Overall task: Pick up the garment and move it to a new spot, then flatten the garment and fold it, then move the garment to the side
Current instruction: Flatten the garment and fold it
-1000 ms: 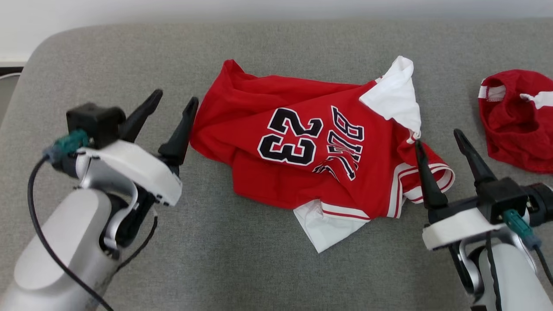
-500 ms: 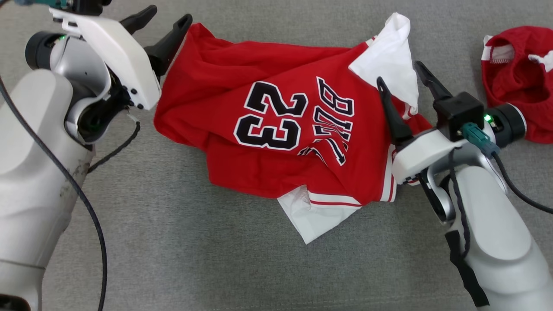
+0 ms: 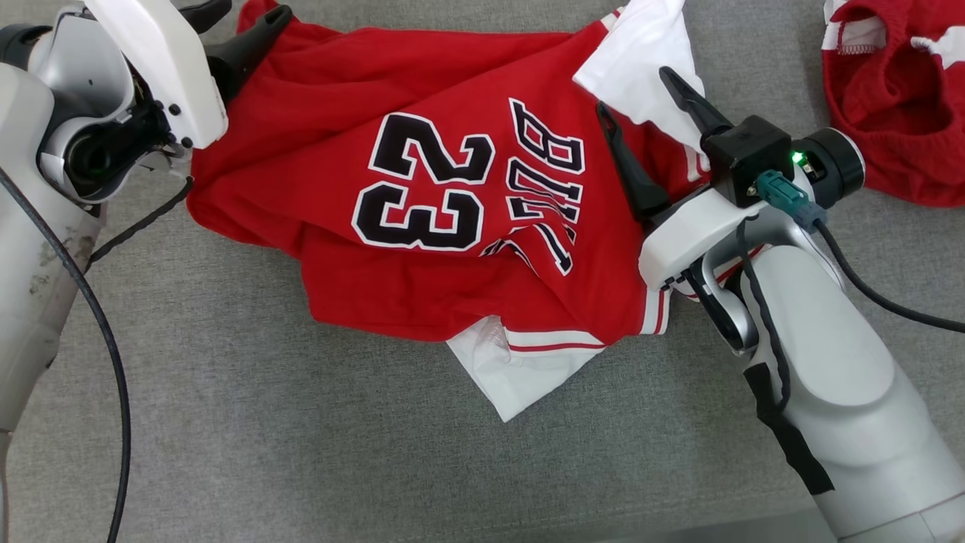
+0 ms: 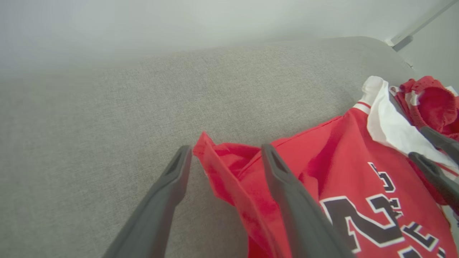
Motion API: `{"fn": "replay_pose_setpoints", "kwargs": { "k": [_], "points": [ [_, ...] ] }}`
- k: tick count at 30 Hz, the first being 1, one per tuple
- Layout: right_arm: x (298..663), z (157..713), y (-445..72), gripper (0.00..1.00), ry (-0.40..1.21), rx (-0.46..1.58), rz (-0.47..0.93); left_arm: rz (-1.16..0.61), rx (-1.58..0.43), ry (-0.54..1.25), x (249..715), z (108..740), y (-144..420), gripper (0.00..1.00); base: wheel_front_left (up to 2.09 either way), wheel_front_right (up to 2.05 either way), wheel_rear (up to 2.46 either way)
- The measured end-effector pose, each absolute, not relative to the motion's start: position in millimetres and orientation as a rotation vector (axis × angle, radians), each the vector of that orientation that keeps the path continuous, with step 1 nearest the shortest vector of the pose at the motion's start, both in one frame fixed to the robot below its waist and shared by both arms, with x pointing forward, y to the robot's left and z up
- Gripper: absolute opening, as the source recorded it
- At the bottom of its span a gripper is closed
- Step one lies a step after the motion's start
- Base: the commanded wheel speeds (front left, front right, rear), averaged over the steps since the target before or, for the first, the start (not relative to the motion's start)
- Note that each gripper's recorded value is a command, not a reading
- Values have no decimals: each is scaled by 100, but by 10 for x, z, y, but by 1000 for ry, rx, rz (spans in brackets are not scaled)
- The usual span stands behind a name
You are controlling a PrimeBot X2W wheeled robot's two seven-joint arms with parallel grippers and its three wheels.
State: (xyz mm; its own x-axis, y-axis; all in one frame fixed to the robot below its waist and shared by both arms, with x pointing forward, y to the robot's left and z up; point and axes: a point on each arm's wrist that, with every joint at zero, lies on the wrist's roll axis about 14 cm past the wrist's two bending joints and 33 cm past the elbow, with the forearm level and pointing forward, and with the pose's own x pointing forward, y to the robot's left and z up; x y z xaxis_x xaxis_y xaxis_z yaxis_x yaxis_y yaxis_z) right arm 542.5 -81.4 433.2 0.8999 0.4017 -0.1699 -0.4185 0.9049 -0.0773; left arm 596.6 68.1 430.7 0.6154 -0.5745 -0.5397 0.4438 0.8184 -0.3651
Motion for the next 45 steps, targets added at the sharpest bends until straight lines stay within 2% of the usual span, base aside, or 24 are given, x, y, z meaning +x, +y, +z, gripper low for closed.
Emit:
{"fn": "replay_pose_setpoints", "kwargs": {
  "k": [7,11,13,14,16,18,19,21,22,23,24,26,30,32,33,34,36,38,39,41,42,43,44,45],
  "points": [
    [5505,4312,-749,100,149,-134,455,-579,-236,737,6022,4185,709,100,0,0,0],
    [5569,4322,-731,94,146,-150,465,-570,-226,750,6055,4130,739,100,0,0,0],
    [5603,4327,-720,71,147,-157,469,-564,-232,751,6077,4108,747,100,0,0,0],
    [5617,4323,-717,51,151,-161,470,-562,-231,756,6082,4092,748,100,0,0,0],
    [5645,4319,-715,44,156,-166,471,-558,-238,759,6098,4070,747,84,0,0,0],
    [5666,4293,-727,35,171,-173,468,-556,-246,772,6094,4030,737,58,0,0,0],
    [5672,4257,-737,34,191,-181,467,-556,-253,779,6086,4008,726,53,0,0,0],
    [5660,4228,-701,43,201,-186,481,-558,-259,787,6075,3979,699,62,0,0,0],
    [5646,4212,-671,53,206,-190,491,-560,-262,789,6076,3976,686,66,0,0,0],
    [5640,4206,-650,77,210,-189,496,-561,-267,788,6082,3981,677,85,0,0,0],
    [5635,4213,-632,89,209,-183,501,-559,-268,787,6084,3979,681,96,0,0,0],
    [5626,4233,-595,100,207,-175,511,-555,-263,792,6077,3958,697,100,0,0,0],
    [5609,4259,-544,100,206,-176,526,-552,-262,794,6065,3945,709,100,0,0,0],
    [5608,4251,-545,68,213,-179,525,-555,-263,795,6067,3946,702,100,0,0,0],
    [5609,4232,-554,57,223,-181,523,-557,-265,794,6075,3950,698,100,0,0,0],
    [5610,4204,-570,58,236,-189,519,-559,-265,793,6084,3957,692,100,0,0,0],
    [5616,4153,-604,70,254,-199,511,-562,-268,794,6097,3956,679,100,0,0,0],
    [5618,4115,-618,67,265,-198,507,-565,-273,798,6097,3939,669,98,0,0,0],
    [5620,4100,-627,67,268,-199,504,-565,-278,801,6096,3928,663,92,0,0,0],
    [5619,4067,-652,66,277,-206,499,-563,-292,808,6100,3910,659,47,0,0,0],
    [5614,4043,-670,68,288,-212,496,-561,-306,818,6096,3898,653,36,0,0,0],
    [5612,4026,-682,68,294,-214,494,-561,-317,821,6096,3895,643,36,0,0,0],
    [5611,4018,-686,47,296,-214,493,-563,-321,822,6096,3893,635,11,0,0,0],
    [5612,4010,-694,27,299,-214,491,-565,-319,823,6097,3889,628,0,0,0,0]
  ]
}}
